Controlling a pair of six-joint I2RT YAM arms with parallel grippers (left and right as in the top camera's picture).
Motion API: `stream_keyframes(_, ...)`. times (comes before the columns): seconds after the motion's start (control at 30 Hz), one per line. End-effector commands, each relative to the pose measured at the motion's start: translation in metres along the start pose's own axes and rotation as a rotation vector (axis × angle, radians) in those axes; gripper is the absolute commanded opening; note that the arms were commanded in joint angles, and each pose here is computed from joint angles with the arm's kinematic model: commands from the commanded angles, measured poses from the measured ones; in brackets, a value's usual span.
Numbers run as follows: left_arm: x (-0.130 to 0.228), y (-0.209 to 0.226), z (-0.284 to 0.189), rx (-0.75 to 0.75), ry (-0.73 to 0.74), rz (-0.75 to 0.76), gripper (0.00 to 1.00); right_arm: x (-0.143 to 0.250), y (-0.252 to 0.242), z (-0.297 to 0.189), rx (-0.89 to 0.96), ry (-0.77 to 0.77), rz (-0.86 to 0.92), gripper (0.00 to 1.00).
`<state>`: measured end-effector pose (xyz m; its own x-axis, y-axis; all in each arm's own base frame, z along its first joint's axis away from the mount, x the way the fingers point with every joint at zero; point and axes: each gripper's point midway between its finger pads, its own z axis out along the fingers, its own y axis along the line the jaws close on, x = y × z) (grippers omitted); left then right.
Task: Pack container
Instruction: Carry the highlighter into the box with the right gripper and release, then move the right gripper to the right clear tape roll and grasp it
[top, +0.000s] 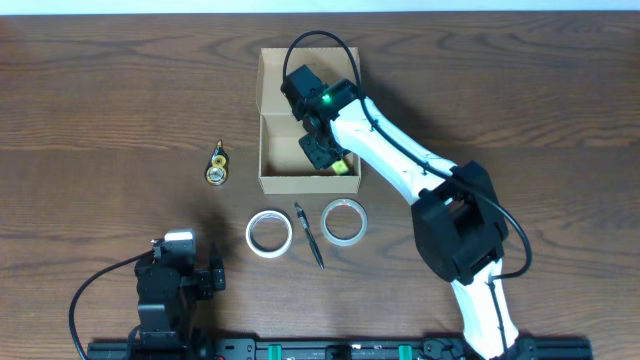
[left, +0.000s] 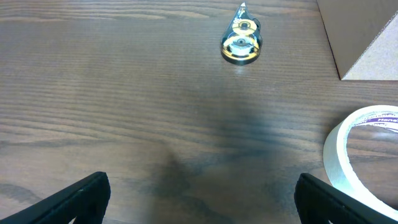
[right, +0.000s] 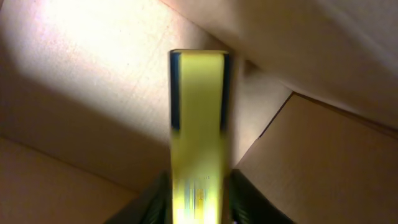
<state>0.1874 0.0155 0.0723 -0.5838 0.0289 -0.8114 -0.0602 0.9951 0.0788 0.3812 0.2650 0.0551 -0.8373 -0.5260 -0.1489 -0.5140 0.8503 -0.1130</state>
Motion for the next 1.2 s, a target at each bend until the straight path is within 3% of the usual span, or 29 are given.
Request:
stream_keyframes(0.0, 0.005, 0.002, 0.002, -0.009, 0.01, 0.013, 0.95, 0.0, 0.002, 0.0, 0.003, -0.001, -0.011, 0.35)
stream_keyframes(0.37, 0.005, 0.002, 0.002, -0.009, 0.01, 0.013, 0.95, -0.017, -0.005, -0.009, 0.042, -0.064, -0.017, 0.38)
stream_keyframes(0.6, 0.005, 0.002, 0.002, -0.009, 0.01, 0.013, 0.96, -0.045, -0.008, -0.055, 0.029, -0.157, -0.003, 0.41)
stream_keyframes(0.87, 0.005, 0.002, 0.002, -0.009, 0.01, 0.013, 0.95, -0.026, -0.016, -0.118, 0.018, -0.114, 0.057, 0.67)
stream_keyframes(1.17, 0.005, 0.001, 0.002, -0.009, 0.01, 0.013, 0.95, 0.028, -0.038, -0.2, 0.012, -0.126, 0.16, 0.82)
